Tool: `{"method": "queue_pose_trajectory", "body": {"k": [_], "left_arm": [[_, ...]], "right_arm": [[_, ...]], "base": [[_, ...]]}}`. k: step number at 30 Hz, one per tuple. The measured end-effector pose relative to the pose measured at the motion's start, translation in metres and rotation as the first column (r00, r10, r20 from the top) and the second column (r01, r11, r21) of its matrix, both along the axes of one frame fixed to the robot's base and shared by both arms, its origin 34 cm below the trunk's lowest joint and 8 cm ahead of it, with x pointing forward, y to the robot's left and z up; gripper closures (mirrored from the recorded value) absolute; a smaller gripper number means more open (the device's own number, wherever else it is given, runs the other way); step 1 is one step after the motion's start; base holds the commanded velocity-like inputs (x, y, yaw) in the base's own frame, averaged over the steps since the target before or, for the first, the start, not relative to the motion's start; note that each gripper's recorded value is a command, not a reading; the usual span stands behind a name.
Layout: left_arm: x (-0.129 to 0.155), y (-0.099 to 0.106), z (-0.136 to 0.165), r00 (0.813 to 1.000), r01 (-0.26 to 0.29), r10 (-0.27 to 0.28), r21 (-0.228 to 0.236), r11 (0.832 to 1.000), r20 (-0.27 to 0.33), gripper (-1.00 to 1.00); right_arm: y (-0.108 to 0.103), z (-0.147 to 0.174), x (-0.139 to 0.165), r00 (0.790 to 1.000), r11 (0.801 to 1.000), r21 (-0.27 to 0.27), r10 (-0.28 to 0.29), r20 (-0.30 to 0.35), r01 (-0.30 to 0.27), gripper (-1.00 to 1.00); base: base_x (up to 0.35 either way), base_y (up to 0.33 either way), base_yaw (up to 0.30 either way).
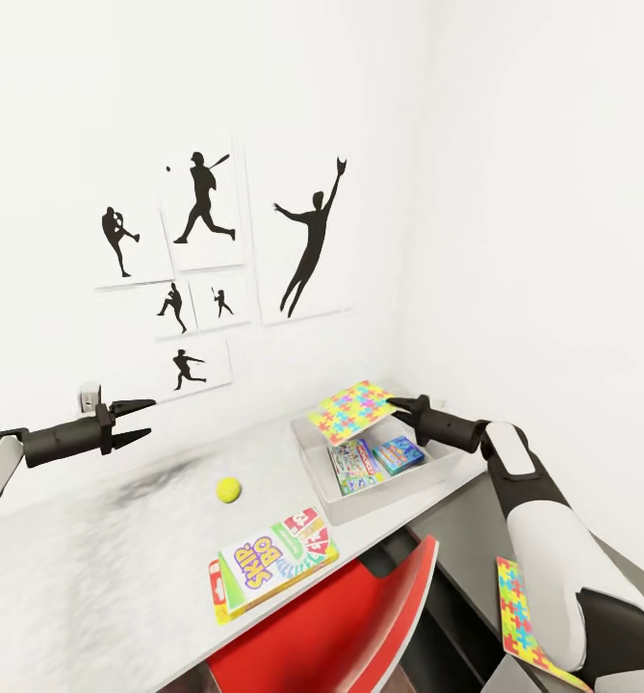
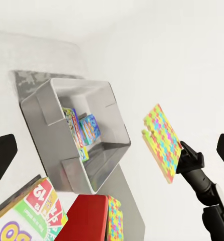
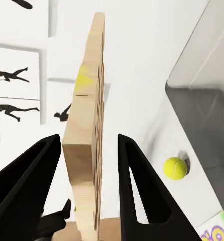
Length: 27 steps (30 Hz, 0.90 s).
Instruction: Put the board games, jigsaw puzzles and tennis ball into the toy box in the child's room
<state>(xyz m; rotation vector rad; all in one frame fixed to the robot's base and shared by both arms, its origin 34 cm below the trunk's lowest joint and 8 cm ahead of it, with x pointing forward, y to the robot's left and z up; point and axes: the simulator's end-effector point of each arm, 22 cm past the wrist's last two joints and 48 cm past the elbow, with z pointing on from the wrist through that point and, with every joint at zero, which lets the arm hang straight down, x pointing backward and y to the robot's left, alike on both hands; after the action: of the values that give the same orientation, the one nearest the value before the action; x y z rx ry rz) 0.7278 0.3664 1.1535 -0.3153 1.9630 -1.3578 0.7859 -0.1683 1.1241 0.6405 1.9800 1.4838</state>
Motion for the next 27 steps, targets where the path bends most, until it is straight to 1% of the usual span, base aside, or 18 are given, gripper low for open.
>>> {"method": "queue_pose_trajectory", "body": {"k": [3, 6, 8, 11, 21, 25, 27], "left_arm": [[0.000, 0.000, 0.000, 1.000, 0.000, 0.000, 0.000, 1.000, 0.000, -1.00], [0.000, 0.000, 0.000, 1.000, 0.000, 0.000, 0.000, 1.000, 0.000, -1.00], [0.000, 0.000, 0.000, 1.000, 0.000, 0.000, 0.000, 1.000, 0.000, -1.00], [0.000, 0.000, 0.000, 1.000, 0.000, 0.000, -0.001, 1.000, 0.000, -1.00], [0.000, 0.000, 0.000, 1.000, 0.000, 0.000, 0.000, 1.000, 0.000, -1.00], [0.000, -0.001, 0.000, 1.000, 0.001, -0.001, -0.001, 1.000, 0.000, -1.00], [0.000, -0.001, 0.000, 1.000, 0.001, -0.001, -0.001, 1.000, 0.000, -1.00]], "right_arm": [[-0.005, -0.002, 0.001, 1.000, 1.000, -0.005, -0.009, -0.003, 0.009, 1.00], [-0.023, -0.012, 0.003, 0.999, 0.999, -0.023, -0.045, -0.014, 0.045, 1.00], [-0.030, -0.016, 0.004, 0.998, 0.998, -0.028, -0.065, -0.018, 0.064, 1.00], [-0.034, -0.019, 0.005, 0.997, 0.996, -0.037, -0.077, -0.020, 0.077, 1.00], [-0.032, -0.023, 0.006, 0.996, 0.996, -0.041, -0.081, -0.022, 0.080, 1.00], [-0.026, -0.023, 0.006, 0.997, 0.996, -0.038, -0.077, -0.024, 0.076, 1.00], [-0.020, -0.032, 0.004, 0.996, 0.997, -0.044, -0.071, -0.047, 0.069, 1.00]], "base": [[0.000, 0.000, 0.000], [0.000, 0.000, 0.000], [0.000, 0.000, 0.000], [0.057, 0.000, 0.000], [0.046, 0.000, 0.000], [0.016, 0.000, 0.000], [0.031, 0.000, 0.000]]}}
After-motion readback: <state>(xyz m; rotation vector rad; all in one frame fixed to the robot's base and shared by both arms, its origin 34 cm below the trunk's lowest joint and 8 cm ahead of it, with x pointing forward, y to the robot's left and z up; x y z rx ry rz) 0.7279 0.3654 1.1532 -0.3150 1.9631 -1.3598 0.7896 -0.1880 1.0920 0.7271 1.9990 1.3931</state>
